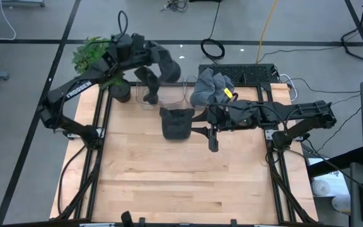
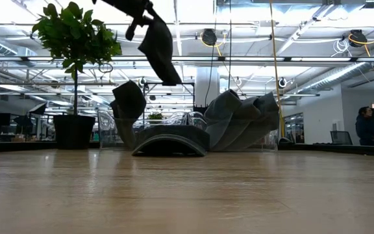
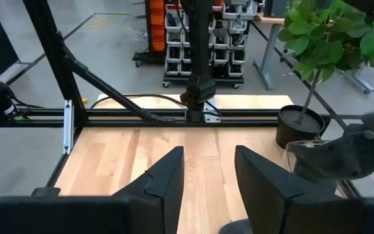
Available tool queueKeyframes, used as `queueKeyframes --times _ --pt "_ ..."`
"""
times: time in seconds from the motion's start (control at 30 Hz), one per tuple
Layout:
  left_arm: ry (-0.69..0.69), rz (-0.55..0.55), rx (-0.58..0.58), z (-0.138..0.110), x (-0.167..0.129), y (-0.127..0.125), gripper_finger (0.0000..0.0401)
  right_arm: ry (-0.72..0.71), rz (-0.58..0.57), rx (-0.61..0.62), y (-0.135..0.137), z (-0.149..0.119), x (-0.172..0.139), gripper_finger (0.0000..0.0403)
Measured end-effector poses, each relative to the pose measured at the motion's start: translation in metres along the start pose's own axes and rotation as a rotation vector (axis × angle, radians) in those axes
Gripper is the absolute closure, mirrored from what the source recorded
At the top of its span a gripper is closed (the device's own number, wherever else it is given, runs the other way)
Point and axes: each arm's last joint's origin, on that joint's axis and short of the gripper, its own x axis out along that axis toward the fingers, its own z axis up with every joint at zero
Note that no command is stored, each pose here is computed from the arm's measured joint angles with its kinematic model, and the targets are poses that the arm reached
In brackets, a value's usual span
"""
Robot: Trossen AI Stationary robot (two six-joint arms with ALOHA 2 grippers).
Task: Pick & Place hat
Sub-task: Put the bottom black cap into the left transparent bin
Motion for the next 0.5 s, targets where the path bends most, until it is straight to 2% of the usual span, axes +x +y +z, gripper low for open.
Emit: queueKeyframes --times 0.13,0.5 --pt "0.028 0.002 0.021 0.002 0.007 0.010 0.0385 0.000 -0.001 0.006 -0.001 0.000 0.000 0.0277" --pt "0.158 0.154 0.163 0.019 0.004 0.013 0.0385 0.001 -0.001 0.008 -0.001 0.000 0.000 0.0277"
